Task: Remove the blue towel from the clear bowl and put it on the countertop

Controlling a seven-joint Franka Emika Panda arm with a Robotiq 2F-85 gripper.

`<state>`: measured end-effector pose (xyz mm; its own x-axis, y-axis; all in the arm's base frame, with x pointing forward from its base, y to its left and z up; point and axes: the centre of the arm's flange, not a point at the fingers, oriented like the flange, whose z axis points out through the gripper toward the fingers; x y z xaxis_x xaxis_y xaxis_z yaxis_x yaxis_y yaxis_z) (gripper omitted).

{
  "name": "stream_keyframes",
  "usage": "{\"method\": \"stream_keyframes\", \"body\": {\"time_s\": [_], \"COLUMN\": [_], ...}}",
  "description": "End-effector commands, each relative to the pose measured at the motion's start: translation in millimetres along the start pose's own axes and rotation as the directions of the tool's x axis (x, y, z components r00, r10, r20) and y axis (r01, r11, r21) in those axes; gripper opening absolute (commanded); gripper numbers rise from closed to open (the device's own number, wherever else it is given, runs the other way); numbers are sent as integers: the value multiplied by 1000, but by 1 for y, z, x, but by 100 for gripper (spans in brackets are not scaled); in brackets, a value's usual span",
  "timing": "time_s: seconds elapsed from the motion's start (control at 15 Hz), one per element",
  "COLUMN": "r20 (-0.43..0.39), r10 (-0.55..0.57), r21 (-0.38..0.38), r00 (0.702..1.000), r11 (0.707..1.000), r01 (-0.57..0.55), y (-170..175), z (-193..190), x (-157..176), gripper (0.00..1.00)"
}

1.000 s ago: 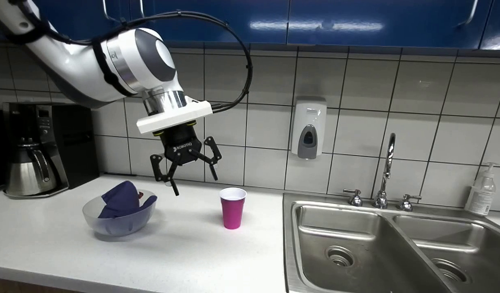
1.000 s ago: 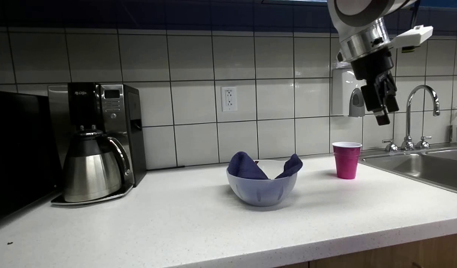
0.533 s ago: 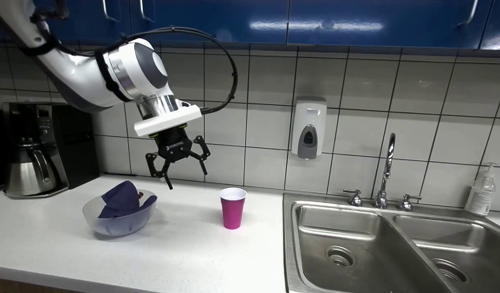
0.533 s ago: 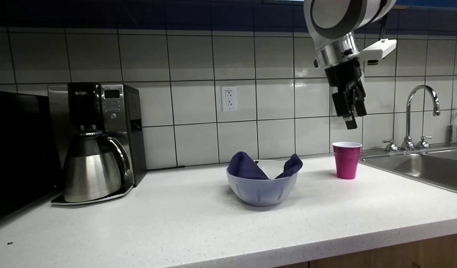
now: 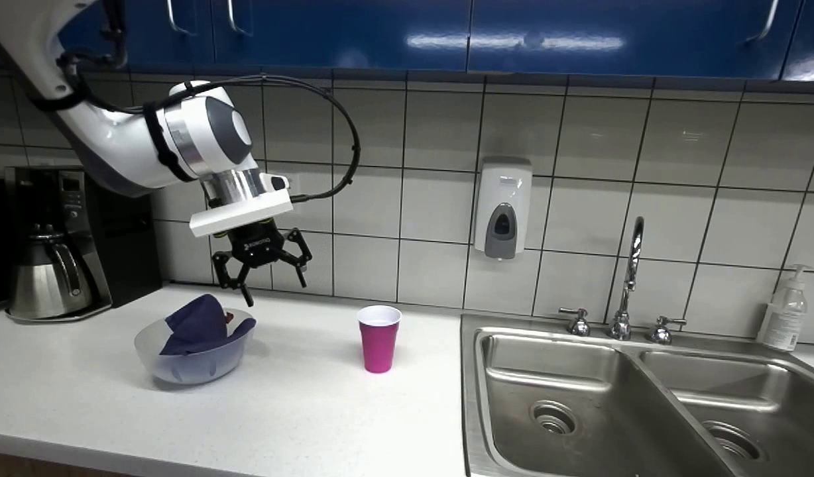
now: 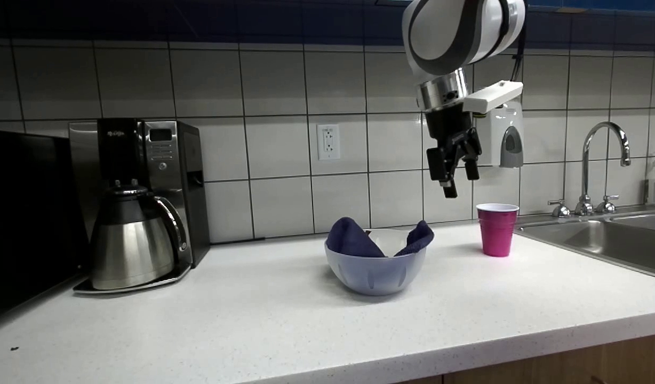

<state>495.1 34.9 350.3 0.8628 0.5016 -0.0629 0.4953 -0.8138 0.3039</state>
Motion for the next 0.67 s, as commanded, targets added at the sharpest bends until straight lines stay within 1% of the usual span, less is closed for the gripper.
{"method": "stream_keyframes", "body": {"time_s": [0.0, 0.27, 0.6], "r20": [-65, -130, -164], "r10": [52, 54, 48], "r21": [18, 25, 50], "r00": [997, 990, 985], "r11": [999, 998, 998], "r01": [-51, -51, -41], "y": [-13, -33, -60], "z": [-4, -5, -4], "x": [29, 53, 77], "gripper": [100, 100, 100]}}
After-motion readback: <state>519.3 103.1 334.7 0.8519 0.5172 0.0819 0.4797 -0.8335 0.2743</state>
